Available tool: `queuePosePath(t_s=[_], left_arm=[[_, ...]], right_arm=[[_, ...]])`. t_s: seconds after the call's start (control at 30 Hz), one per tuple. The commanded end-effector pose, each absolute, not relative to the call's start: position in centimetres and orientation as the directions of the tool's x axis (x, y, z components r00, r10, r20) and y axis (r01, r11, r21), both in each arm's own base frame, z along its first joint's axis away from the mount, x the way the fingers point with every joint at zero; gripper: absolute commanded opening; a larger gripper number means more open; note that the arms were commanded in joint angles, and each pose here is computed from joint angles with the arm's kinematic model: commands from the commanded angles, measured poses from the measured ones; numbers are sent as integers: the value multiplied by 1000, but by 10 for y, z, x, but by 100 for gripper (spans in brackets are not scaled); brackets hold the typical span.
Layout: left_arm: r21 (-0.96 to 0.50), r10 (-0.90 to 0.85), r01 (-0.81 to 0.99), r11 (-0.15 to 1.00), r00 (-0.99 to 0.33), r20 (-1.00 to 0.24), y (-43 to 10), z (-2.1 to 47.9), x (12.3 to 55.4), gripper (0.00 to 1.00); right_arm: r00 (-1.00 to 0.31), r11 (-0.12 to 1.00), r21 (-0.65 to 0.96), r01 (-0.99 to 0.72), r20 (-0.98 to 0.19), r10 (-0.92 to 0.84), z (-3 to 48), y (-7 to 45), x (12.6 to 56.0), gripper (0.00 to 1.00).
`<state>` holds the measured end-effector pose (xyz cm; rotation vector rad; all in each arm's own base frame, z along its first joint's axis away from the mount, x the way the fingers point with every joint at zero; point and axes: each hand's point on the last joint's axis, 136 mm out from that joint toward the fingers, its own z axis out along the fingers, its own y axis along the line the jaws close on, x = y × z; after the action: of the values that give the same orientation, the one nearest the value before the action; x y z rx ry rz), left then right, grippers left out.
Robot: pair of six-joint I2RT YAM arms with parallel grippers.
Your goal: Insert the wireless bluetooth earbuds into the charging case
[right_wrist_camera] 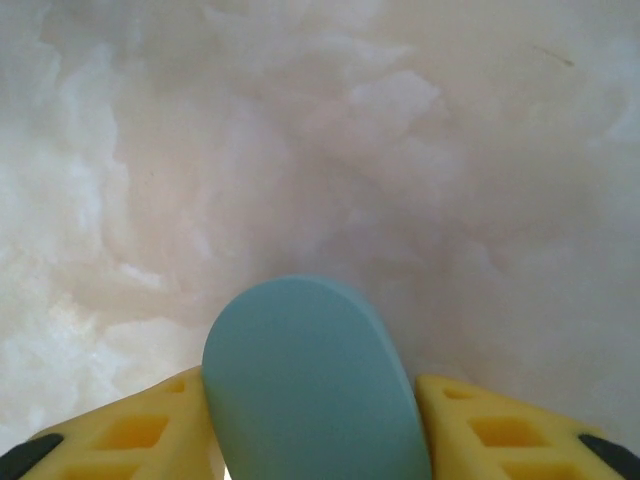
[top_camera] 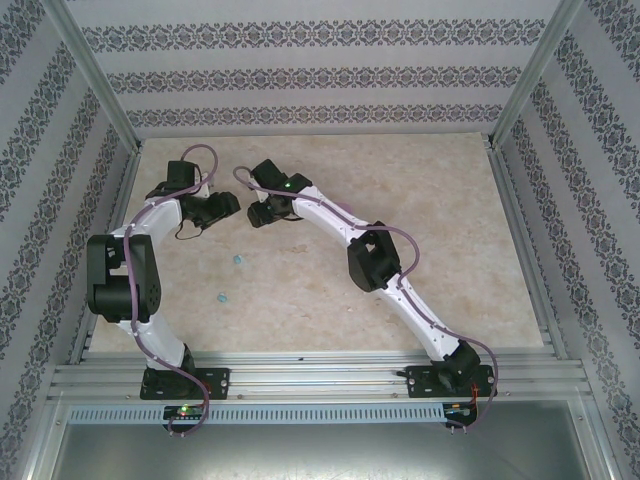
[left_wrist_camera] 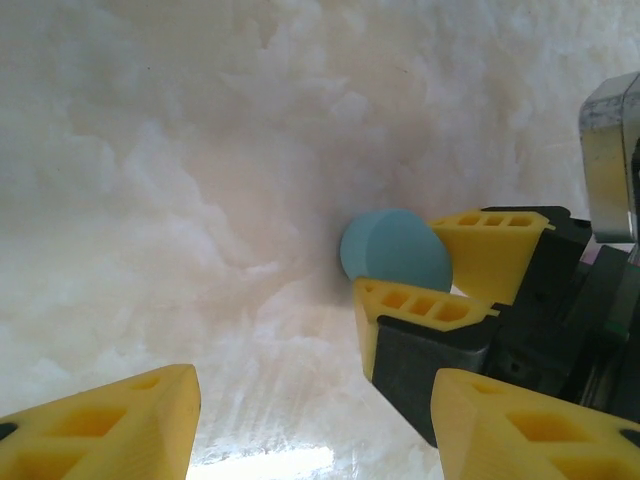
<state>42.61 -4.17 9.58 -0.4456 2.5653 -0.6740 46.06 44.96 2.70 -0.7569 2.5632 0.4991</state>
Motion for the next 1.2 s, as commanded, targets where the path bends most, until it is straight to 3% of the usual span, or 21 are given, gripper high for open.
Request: queuePosePath(t_s=[0.0,0.3,0.67,0.73,0.87,0.93,1.07,1.17], left_arm=[[-541,-422,-204,816,-850,-316,-38,93,421,62],[-568,-407,-133,812,-827,-387,-44,117,415,61],[-613,-372,-42,789,-827,-422,-64,139,389,58],[-617,-355,-29,786,-839,-413,-70,139,382,58],[-615,-303,2,788,-869,-391,-83,137,363,57],[-610,-280,15,792,-879,-386,-87,136,355,58],[-603,-260,31,797,-883,-390,-90,137,342,58],[-597,-251,41,801,-883,-397,-91,140,338,57]], right_arm=[[-757,771,176,-612,-413,-507,18,439,437,39],[-712,730,120,-673,-371,-596,46,397,395,33],[-728,717,137,-683,-213,-652,27,301,271,34],[-735,722,143,-676,-200,-648,19,292,254,37],[-740,727,144,-671,-193,-645,10,283,236,56],[-736,725,136,-675,-194,-649,9,282,232,61],[-713,715,83,-694,-213,-668,11,282,232,68],[-690,702,24,-712,-205,-694,7,281,234,67]])
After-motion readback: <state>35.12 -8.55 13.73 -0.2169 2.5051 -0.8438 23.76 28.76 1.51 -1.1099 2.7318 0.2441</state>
